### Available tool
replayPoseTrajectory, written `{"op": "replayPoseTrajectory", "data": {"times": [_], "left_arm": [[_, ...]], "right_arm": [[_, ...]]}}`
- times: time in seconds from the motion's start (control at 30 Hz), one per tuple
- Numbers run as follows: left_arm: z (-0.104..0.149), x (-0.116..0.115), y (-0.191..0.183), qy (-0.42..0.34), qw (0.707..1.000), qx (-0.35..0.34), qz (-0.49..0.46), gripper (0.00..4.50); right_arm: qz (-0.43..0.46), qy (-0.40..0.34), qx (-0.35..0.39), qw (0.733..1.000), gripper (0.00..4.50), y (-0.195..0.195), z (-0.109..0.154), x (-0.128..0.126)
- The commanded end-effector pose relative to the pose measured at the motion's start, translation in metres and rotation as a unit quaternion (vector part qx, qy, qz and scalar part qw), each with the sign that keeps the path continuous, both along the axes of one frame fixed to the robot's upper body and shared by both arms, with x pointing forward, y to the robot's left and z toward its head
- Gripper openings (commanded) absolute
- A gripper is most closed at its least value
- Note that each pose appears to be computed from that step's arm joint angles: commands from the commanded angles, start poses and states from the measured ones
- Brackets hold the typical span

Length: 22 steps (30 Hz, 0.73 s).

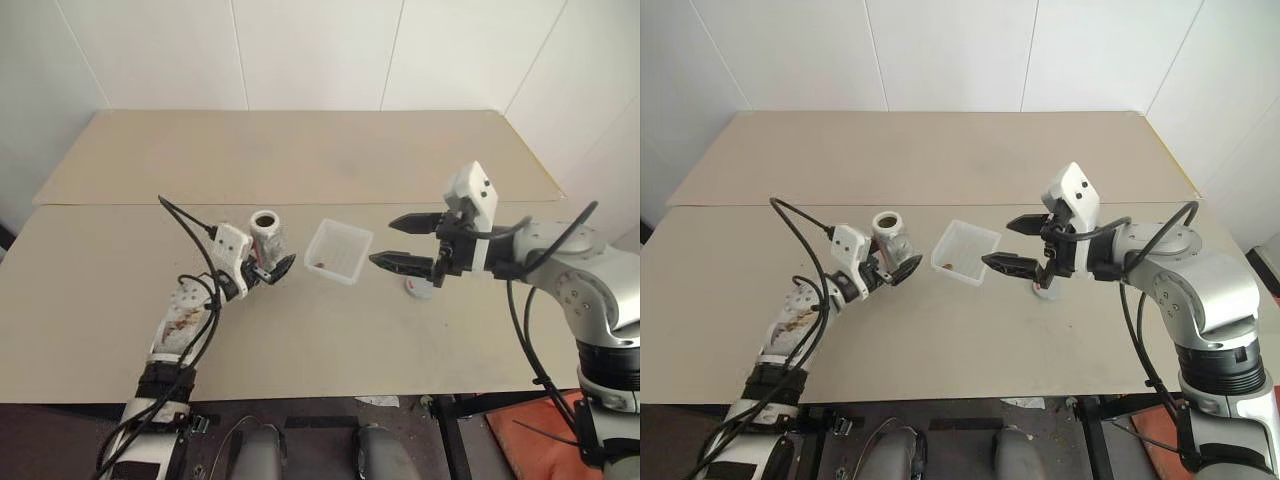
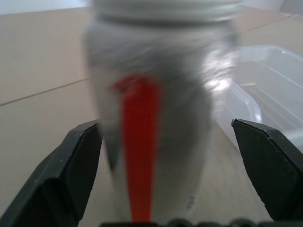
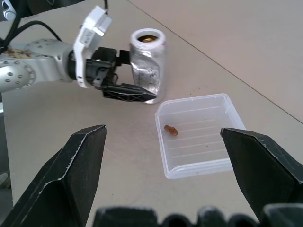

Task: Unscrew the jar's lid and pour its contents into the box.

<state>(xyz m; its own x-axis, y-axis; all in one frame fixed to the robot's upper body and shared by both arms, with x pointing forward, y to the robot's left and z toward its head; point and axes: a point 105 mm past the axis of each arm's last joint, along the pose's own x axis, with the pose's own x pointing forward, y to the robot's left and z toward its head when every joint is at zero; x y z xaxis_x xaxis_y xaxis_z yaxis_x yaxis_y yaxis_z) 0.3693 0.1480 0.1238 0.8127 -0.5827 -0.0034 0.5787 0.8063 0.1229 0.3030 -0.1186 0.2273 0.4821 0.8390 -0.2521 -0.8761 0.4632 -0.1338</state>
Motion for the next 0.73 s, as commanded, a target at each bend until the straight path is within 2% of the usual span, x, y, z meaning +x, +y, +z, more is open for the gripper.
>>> {"op": "replayPoseTrajectory", "data": {"times": [0.03,0.2,0.33,0.53,0.63,0.73], "left_arm": [[0.025,-0.025,0.027,-0.015,1.000,0.022,-0.013,4.46],[0.043,-0.086,0.066,0.065,0.990,0.013,-0.121,4.46],[0.072,-0.131,0.097,0.071,0.975,0.024,-0.210,4.46],[0.112,-0.144,0.122,0.052,0.973,0.059,-0.217,4.46],[0.118,-0.146,0.125,0.051,0.970,0.078,-0.222,4.46],[0.115,-0.146,0.121,0.053,0.970,0.083,-0.224,4.46]], "right_arm": [[0.007,-0.032,-0.005,0.999,4.50,0.000,0.010,-0.005],[-0.002,-0.031,-0.009,0.999,4.50,-0.006,0.006,-0.007],[-0.009,-0.029,-0.014,0.999,4.50,-0.012,0.002,-0.010],[-0.010,-0.031,-0.024,0.999,4.50,-0.029,-0.001,-0.015],[-0.009,-0.033,-0.021,0.999,4.50,-0.031,0.001,-0.015],[-0.005,-0.033,-0.021,0.999,4.50,-0.031,0.001,-0.017]]}}
